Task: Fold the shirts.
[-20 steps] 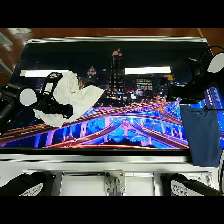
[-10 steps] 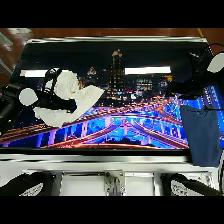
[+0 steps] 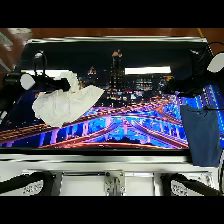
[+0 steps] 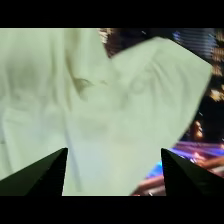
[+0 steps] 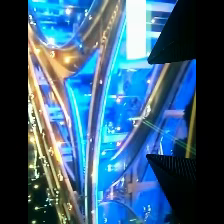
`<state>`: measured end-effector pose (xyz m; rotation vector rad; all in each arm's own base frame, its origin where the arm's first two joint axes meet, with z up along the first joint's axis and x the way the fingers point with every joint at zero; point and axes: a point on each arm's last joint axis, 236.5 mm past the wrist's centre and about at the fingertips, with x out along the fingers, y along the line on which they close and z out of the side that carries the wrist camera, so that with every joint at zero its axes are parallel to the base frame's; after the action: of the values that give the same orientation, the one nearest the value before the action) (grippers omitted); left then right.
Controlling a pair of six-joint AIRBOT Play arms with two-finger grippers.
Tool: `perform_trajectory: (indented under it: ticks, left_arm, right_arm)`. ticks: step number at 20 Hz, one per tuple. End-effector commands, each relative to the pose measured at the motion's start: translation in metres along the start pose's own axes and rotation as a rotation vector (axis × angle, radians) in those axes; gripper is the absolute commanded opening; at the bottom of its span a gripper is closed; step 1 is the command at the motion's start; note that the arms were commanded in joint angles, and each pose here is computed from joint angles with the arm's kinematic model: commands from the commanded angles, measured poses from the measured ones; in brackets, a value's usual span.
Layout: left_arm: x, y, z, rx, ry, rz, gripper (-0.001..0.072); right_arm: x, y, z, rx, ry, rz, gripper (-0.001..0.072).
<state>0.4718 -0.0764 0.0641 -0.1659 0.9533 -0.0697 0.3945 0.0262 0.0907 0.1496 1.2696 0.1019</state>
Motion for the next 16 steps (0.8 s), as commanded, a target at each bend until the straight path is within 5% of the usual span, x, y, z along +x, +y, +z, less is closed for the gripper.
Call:
perform_trajectory:
  ticks: [1, 12, 13, 14, 15, 16]
  left_arm:
    - [0.044, 0.074, 0.024, -0.138, 0.066, 0.098, 0.0709]
    - [0.161, 0.107, -0.034, -0.262, 0.34, 0.088, 0.0705]
    - [0.161, 0.106, -0.035, -0.264, 0.342, 0.083, 0.0514]
    - [0.159, 0.102, -0.033, -0.274, 0.342, 0.069, 0.0176]
    - [0.154, 0.096, -0.028, -0.28, 0.332, 0.049, 0.0042]
    - [0.146, 0.087, -0.018, -0.274, 0.312, 0.015, 0.0042]
  right_arm:
    - [0.0, 0.003, 0.002, 0.001, -0.009, 0.01, 0.0675]
    - [-0.001, 0.014, 0.014, 0.009, -0.057, 0.059, 0.0675]
    - [-0.001, 0.014, 0.014, 0.008, -0.058, 0.057, 0.0675]
    - [-0.001, 0.014, 0.015, 0.005, -0.062, 0.057, 0.0675]
    - [-0.001, 0.014, 0.015, 0.006, -0.065, 0.058, 0.0675]
    - [-0.001, 0.014, 0.016, 0.006, -0.067, 0.058, 0.0675]
